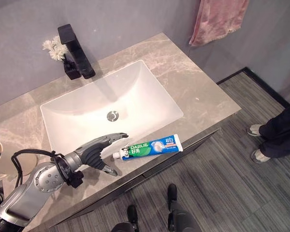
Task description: Put brush and paste in cup on sink, flatten towel.
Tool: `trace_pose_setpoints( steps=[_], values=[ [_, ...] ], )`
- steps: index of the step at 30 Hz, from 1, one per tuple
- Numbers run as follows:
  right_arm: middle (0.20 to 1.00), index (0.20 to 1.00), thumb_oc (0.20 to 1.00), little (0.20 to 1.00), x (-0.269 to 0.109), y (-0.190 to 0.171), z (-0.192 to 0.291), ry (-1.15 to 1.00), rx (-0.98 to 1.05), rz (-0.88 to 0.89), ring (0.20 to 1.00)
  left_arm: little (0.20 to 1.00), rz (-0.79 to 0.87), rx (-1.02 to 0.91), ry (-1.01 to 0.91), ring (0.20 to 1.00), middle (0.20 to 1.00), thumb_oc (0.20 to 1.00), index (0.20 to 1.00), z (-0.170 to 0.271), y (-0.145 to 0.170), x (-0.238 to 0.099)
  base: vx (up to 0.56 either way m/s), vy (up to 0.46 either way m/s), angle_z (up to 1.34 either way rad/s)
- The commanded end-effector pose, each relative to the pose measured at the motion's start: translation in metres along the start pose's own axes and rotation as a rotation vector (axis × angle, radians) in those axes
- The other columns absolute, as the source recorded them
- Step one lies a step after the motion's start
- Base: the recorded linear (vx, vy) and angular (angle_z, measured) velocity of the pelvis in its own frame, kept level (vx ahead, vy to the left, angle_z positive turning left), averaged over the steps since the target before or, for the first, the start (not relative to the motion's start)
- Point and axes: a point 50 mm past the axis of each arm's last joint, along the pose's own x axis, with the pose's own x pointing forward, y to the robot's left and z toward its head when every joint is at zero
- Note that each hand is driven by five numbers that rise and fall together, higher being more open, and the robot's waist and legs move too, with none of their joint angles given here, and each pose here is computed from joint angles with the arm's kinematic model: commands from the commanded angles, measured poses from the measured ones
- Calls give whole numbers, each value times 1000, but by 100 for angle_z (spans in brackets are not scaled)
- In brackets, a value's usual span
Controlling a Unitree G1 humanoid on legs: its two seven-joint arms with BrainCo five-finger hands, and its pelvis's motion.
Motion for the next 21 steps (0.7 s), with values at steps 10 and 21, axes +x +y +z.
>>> trace_pose_setpoints(
  steps=[10,21],
  values=[
    [1000,1000,1000,1000,2,3,15,-43,4,-10,1000,1000,-9,41,-52,1000,1000,1000,1000,7,-5,9,-1,-7,-2],
    [1000,1000,1000,1000,2,7,3,0,5,0,1000,1000,8,42,-86,1000,1000,1000,1000,16,0,7,0,-1,0]
  ],
)
